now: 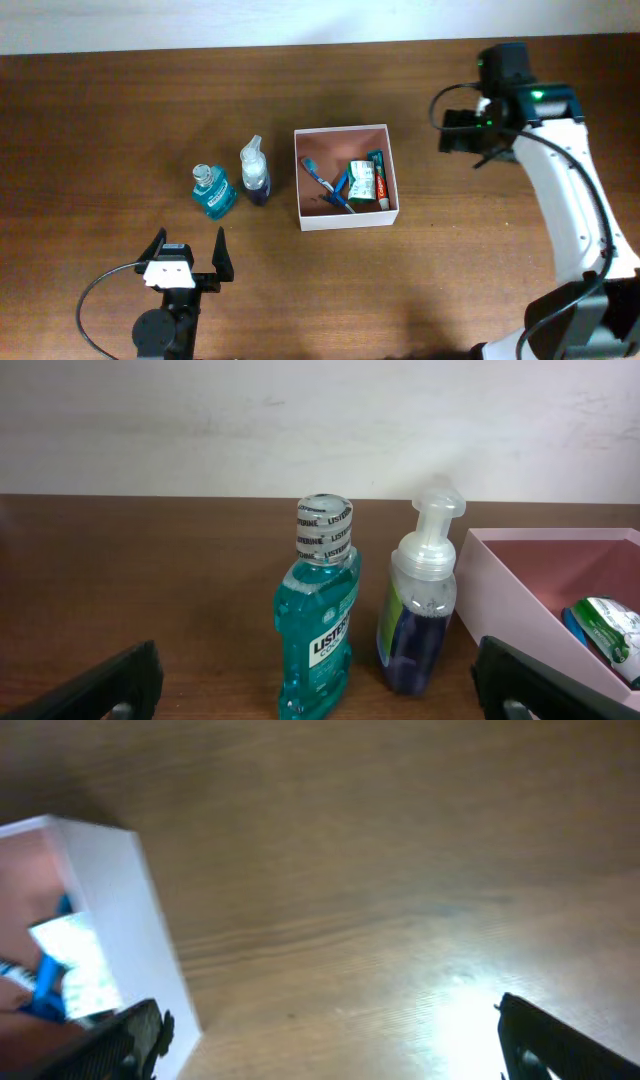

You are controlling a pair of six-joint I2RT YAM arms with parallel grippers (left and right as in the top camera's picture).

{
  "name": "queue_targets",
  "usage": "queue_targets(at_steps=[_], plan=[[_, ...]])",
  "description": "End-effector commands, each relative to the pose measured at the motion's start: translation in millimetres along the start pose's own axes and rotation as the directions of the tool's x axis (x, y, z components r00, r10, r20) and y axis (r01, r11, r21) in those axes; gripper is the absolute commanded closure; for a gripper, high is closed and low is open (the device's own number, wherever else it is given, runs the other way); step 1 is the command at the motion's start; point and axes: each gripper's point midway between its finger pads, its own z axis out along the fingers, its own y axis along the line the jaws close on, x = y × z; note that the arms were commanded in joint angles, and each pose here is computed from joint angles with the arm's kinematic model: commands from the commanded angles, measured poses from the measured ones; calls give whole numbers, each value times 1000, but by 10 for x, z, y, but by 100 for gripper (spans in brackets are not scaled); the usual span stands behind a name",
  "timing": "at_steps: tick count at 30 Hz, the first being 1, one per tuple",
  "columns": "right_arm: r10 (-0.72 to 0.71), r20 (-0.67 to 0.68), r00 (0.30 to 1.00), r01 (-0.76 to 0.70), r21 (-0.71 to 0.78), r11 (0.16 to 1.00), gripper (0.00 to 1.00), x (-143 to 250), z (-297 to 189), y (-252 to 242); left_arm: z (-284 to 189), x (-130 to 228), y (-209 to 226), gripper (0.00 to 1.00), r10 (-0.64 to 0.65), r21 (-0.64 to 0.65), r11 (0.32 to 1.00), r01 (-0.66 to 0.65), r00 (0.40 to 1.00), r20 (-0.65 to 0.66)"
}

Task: Pack container
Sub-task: 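Raise the right gripper out of the box and back right, then move the left gripper to the teal mouthwash bottle and grasp it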

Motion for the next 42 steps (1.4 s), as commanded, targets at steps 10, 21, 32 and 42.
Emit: queue_targets(at_steps=[10, 21, 32, 42], plan=[[68, 15, 998, -69, 32, 997, 2, -71, -30, -296, 1, 21, -21, 1, 12, 11, 1000, -12, 1000, -1], [68, 16, 998, -68, 32, 997, 2, -71, -31, -293, -5, -18, -145, 1, 12, 82, 997, -13, 1000, 14], [67, 16, 998, -68, 32, 997, 2, -71, -31, -293, -170, -506, -515, 1, 13, 285, 957, -50, 991, 130], [67, 16, 998, -68, 32, 997, 2, -71, -31, -293, -302, -1494, -466, 1, 43, 227, 973, -41, 999, 0]])
